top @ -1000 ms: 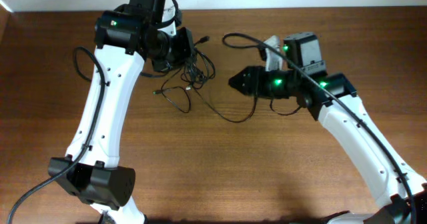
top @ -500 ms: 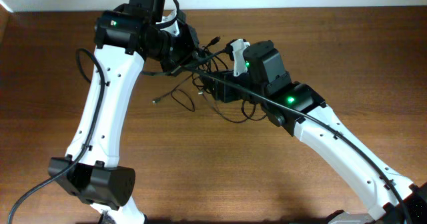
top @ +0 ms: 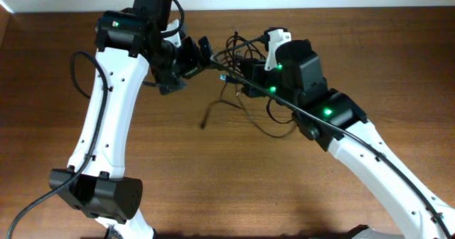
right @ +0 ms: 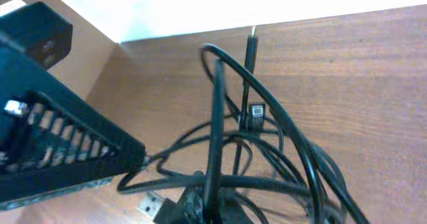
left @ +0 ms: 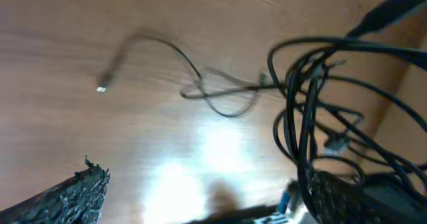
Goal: Untangle cables
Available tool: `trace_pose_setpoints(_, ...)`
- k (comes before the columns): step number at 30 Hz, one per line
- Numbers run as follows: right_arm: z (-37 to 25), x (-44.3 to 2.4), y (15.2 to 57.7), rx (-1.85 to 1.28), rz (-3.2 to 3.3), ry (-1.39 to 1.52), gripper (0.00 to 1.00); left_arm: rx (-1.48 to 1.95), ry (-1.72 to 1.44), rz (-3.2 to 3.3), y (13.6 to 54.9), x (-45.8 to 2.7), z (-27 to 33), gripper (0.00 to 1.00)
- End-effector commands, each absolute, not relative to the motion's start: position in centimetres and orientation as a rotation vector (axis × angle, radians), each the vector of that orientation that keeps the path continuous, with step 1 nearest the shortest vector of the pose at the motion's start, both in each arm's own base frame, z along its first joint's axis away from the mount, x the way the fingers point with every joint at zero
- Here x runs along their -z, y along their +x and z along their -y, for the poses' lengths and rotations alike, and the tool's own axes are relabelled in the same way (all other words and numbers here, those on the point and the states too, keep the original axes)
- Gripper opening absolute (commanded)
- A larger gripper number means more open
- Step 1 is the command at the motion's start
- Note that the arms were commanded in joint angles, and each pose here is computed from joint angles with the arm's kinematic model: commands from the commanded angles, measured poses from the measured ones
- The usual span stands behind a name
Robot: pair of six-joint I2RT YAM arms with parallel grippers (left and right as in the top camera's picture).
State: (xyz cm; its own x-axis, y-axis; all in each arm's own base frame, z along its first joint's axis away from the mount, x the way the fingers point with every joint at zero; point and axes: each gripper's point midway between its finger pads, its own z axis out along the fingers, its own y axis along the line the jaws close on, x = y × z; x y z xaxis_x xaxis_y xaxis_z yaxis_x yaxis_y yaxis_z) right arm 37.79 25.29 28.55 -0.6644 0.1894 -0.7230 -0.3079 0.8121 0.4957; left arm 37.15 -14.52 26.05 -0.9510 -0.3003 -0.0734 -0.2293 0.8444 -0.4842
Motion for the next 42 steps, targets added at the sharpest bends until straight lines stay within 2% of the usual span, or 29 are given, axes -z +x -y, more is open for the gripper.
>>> trace_pose_setpoints(1,-24.8,-30.1,37.7,-0.817,-2.158,0.021,0.04,0.678,-0.131,-2.83,36.7,-27.4,14.9,0.86)
trace_pose_setpoints(2,-25.2,-30.3,37.4,-0.858,-2.163,0.02,0.04,0.676,-0.082,-2.826,36.6,-27.4,15.4,0.79)
trace_pose_setpoints(4,-26.0,-30.6,36.8,-0.935,-2.175,0.013,0.04,0.677,-0.031,-2.805,36.8,-27.6,16.1,0.75)
trace_pose_setpoints(11,-28.8,-34.7,33.1,-1.21,-2.191,-0.158,0.04,0.71,0.039,-2.692,38.9,-28.6,17.8,0.75)
trace_pose_setpoints(15,-28.7,-37.8,32.1,-1.235,-2.176,-0.184,0.04,0.712,0.045,-2.672,39.5,-28.5,18.0,0.72)
trace_pose_setpoints(18,-27.5,-37.0,33.2,-1.128,-2.195,-0.101,0.04,0.692,0.037,-2.68,39.6,-28.1,17.7,0.59)
trace_pose_setpoints(19,-27.2,-36.7,33.3,-1.105,-2.207,-0.085,0.09,0.666,0.03,-2.679,39.7,-28.0,17.5,0.57)
trace_pose_setpoints(20,-26.5,-36.0,33.7,-1.047,-2.227,-0.046,0.18,0.636,0.021,-2.679,39.9,-27.9,17.1,0.52)
trace_pose_setpoints(21,-25.2,-34.5,34.1,-0.945,-2.273,0.018,0.22,0.615,0.017,-2.678,40.0,-27.8,16.9,0.44)
trace_pose_setpoints(22,-23.8,-32.7,34.3,-0.834,-2.332,0.076,0.31,0.612,0.015,-2.678,40.0,-27.8,16.8,0.35)
trace_pose_setpoints(24,-22.0,-29.8,34.0,-0.677,-2.436,0.139,0.33,0.611,0.016,-2.677,40.0,-27.8,16.8,0.17)
trace_pose_setpoints(25,-21.4,-28.4,33.8,-0.621,-2.485,0.15,0.34,0.611,0.016,-2.677,40.0,-27.8,16.8,0.13)
trace_pose_setpoints(26,-20.8,-26.7,33.4,-0.543,-2.552,0.127,0.43,0.611,0.022,-2.677,40.0,-27.8,16.9,0.1)
trace_pose_setpoints(28,-20.0,-25.2,33.4,-0.487,-2.608,0.117,0.64,0.602,0.026,-2.689,39.8,-27.6,16.8,0.11)
trace_pose_setpoints(29,-19.3,-25.1,33.6,-0.475,-2.612,0.143,0.68,0.58,0.024,-2.704,39.6,-27.3,16.7,0.11)
trace_pose_setpoints(31,-16.9,-25.0,34.7,-0.457,-2.608,0.232,0.71,0.495,0.015,-2.752,39.1,-25.6,16.2,0.13)
trace_pose_setpoints(33,-14.5,-24.9,35.5,-0.478,-2.614,0.286,0.71,0.408,-0.005,-2.824,38.7,-22.3,15.4,0.21)
trace_pose_setpoints(37,-13.4,-24.8,35.8,-0.477,-2.617,0.284,0.71,0.205,-0.039,-2.891,38.6,-15.8,13.1,0.47)
trace_pose_setpoints(38,-13.4,-24.8,35.7,-0.476,-2.619,0.284,0.71,0.203,-0.002,-2.89,38.8,-14.6,13.0,0.49)
trace_pose_setpoints(40,-13.4,-24.8,35.8,-0.476,-2.619,0.284,0.71,0.243,0.136,-2.87,39.2,-12.0,13.0,0.47)
trace_pose_setpoints(41,-13.3,-24.8,35.8,-0.475,-2.618,0.284,0.71,0.245,0.178,-2.847,39.6,-10.8,12.8,0.34)
trace_pose_setpoints(42,-13.3,-24.8,35.8,-0.472,-2.618,0.285,0.71,0.246,0.183,-2.829,39.9,-9.8,12.7,0.26)
